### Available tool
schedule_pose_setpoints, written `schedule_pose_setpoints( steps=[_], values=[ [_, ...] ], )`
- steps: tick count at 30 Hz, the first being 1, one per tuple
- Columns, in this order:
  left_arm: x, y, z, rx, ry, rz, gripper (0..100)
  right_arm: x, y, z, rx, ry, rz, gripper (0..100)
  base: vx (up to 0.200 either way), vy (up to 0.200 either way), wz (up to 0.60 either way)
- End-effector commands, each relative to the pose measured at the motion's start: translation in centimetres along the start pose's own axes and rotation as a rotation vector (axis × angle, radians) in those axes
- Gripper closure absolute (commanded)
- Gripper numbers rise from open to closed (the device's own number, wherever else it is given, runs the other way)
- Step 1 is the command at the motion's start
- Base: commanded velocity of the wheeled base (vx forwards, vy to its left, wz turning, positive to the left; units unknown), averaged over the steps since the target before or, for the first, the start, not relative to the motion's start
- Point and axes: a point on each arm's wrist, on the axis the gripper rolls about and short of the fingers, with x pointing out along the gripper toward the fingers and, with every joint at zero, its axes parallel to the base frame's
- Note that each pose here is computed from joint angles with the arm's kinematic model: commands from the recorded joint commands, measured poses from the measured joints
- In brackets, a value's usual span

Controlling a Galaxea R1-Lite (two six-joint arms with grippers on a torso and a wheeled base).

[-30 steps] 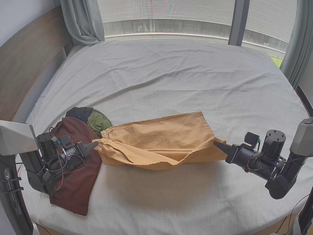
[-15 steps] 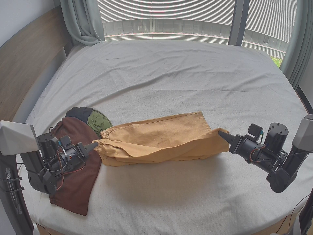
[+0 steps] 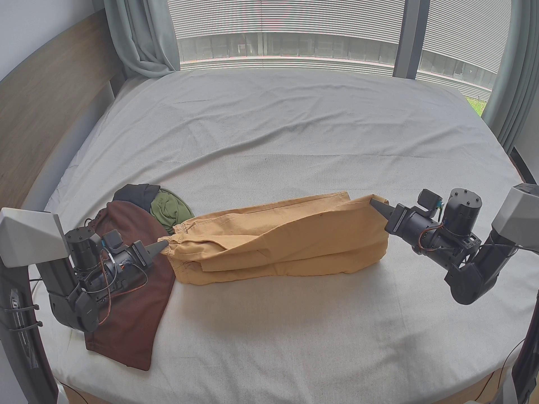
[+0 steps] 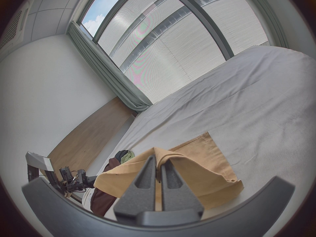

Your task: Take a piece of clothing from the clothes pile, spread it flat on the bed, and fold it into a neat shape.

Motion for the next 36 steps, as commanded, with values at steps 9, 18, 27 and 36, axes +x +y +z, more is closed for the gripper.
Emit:
schedule_pose_setpoints(
  steps=[9, 18, 27, 36],
  values=[
    [1.5, -1.1, 0.3, -0.010, -0.055, -0.002, 100, 3.1, -3.2, 0.4, 0.003, -0.019, -0.042, 100, 0.000, 0.000, 0.00],
    [3.2, -0.3, -0.2, -0.009, -0.091, 0.042, 100, 5.4, -4.3, 0.5, 0.025, -0.047, -0.030, 100, 0.000, 0.000, 0.00],
    [4.0, 0.5, -0.6, -0.011, -0.103, 0.066, 100, 7.4, -5.5, 0.1, 0.029, -0.042, -0.035, 100, 0.000, 0.000, 0.00],
    [4.7, 0.8, -0.5, -0.025, -0.121, 0.066, 100, 8.3, -6.1, -0.4, 0.030, -0.037, -0.042, 100, 0.000, 0.000, 0.00]
  ],
)
